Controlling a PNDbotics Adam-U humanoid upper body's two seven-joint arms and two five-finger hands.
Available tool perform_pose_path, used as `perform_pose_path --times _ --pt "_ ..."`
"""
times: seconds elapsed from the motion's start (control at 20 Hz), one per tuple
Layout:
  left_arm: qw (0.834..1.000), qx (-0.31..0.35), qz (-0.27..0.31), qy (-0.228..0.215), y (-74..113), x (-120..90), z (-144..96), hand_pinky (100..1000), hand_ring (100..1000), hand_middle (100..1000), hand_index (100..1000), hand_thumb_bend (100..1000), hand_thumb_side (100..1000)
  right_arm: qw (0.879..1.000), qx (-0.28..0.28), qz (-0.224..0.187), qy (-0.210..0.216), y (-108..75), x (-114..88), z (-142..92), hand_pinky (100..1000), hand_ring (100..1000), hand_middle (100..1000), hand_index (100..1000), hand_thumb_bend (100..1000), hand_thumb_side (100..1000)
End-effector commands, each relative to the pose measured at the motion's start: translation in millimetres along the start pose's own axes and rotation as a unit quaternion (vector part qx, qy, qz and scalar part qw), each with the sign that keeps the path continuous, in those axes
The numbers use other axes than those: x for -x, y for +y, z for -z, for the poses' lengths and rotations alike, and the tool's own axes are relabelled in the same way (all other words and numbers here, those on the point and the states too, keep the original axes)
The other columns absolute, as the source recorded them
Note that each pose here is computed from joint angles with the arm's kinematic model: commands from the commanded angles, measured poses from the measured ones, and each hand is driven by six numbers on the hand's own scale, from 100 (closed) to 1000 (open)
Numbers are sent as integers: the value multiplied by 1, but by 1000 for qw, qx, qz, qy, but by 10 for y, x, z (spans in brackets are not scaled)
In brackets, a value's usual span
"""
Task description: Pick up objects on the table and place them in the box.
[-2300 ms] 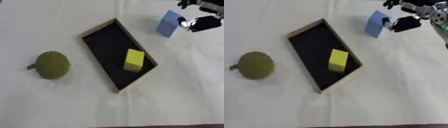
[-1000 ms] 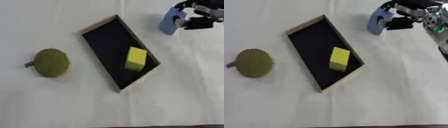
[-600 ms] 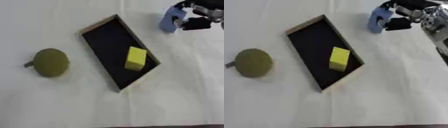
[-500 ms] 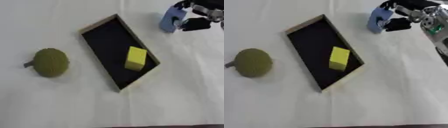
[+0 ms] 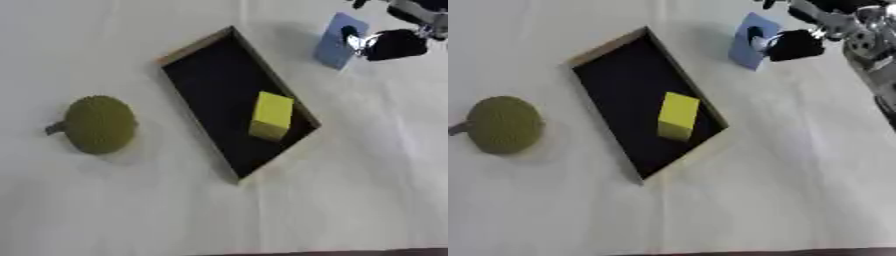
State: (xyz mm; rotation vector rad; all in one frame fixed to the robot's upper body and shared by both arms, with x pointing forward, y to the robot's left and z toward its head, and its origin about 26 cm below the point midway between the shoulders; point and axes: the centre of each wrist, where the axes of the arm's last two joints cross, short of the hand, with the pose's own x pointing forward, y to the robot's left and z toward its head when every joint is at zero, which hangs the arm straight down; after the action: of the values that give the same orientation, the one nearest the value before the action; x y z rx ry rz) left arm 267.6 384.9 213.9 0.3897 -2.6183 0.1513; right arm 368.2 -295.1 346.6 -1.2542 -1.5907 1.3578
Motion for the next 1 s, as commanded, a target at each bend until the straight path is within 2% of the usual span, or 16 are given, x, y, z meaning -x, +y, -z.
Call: perform_pose_path --times 0.05,0.2,0.35,0.7,1.0 --pt "1000 6 2 -14 21 -70 60 876 739 618 825 100 600 999 26 -18 11 -208 11 -103 924 939 817 936 153 573" --pt "1000 7 1 -13 19 -69 58 876 739 619 826 100 599 1000 17 -16 19 -188 29 -92 928 942 821 940 185 534" --pt "1000 7 0 -12 17 -68 55 877 740 619 827 100 599 1000 5 -16 22 -162 53 -62 944 959 843 949 260 476" --pt "1000 8 -4 -7 14 -64 48 878 741 619 827 100 596 999 -25 -23 19 -102 104 40 954 968 862 954 331 444" --pt "1000 8 -7 -4 15 -61 40 879 742 620 827 100 595 999 -32 -14 30 -67 162 141 953 967 862 953 293 487"
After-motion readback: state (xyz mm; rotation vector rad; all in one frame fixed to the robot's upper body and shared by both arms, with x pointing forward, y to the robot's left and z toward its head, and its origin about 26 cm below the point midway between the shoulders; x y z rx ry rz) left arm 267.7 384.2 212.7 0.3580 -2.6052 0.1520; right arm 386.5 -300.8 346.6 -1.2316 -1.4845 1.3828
